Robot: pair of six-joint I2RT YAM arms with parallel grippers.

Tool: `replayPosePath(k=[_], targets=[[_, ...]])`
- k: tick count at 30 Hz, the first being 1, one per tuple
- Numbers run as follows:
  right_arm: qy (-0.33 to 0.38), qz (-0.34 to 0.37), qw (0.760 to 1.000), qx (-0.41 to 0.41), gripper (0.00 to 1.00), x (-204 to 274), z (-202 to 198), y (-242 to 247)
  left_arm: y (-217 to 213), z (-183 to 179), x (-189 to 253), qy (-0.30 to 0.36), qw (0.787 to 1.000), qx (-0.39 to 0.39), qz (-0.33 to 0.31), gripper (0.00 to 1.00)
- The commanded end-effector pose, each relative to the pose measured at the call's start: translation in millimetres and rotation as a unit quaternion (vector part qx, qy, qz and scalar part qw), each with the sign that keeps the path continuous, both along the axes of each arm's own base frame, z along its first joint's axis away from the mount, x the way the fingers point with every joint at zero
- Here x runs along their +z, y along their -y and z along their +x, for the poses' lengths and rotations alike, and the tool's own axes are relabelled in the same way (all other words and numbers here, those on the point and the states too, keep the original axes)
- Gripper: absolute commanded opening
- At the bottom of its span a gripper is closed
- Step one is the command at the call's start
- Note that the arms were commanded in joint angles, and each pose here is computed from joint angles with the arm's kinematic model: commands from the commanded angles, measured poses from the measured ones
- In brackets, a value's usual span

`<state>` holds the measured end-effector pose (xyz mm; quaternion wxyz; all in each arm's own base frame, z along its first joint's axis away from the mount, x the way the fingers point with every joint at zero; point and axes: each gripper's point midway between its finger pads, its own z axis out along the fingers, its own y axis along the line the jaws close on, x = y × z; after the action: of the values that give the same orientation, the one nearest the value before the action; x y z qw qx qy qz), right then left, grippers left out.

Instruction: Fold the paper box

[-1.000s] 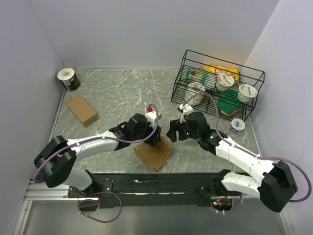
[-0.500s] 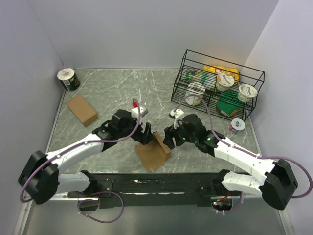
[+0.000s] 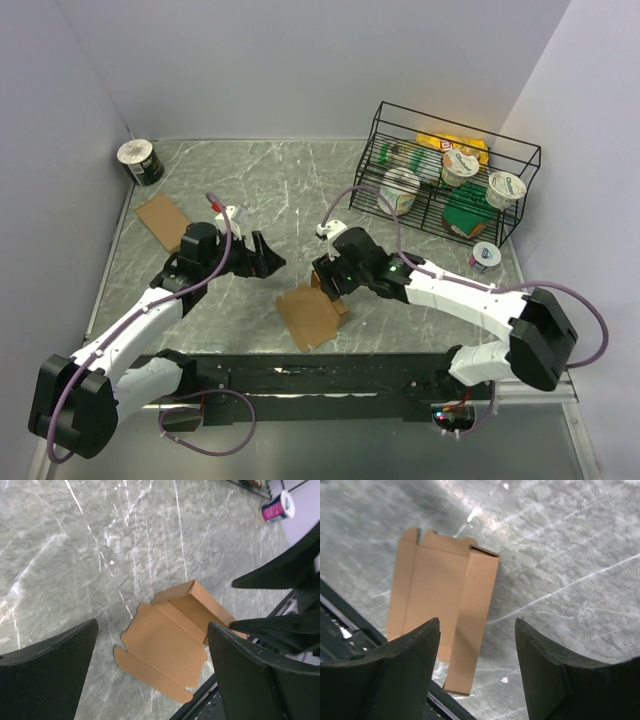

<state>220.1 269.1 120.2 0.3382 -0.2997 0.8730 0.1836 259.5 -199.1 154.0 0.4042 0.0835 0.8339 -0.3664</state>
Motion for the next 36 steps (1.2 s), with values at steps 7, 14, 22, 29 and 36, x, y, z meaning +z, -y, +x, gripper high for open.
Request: replayPosePath(k=[7, 14, 22, 29, 36], targets=[[-0.024, -0.022, 0.999, 0.002, 0.66, -7.3, 5.4, -13.2, -5.2, 3.4, 13.9, -0.005, 0.999, 0.005, -0.05, 0.96], [-0.053, -0.03, 0.998, -0.027, 0.45, -24.9, 5.7, -4.3, -8.8, 5.8, 11.7, -0.006, 0.999, 0.013, -0.043, 0.96], [-0.108, 0.02, 0.99, -0.083, 0.36, -49.7, 15.0, 17.5, -12.2, 8.8, 19.3, 0.007, 0.999, 0.023, -0.038, 0.96], [-0.155, 0.039, 0.979, -0.13, 0.34, -88.4, 15.1, 34.2, -18.6, 12.0, 36.2, 0.025, 0.998, 0.044, -0.036, 0.96], [-0.176, 0.131, 0.953, -0.208, 0.41, -97.0, 18.6, 25.3, -16.8, 10.0, 33.7, 0.02, 0.998, 0.037, -0.039, 0.96]])
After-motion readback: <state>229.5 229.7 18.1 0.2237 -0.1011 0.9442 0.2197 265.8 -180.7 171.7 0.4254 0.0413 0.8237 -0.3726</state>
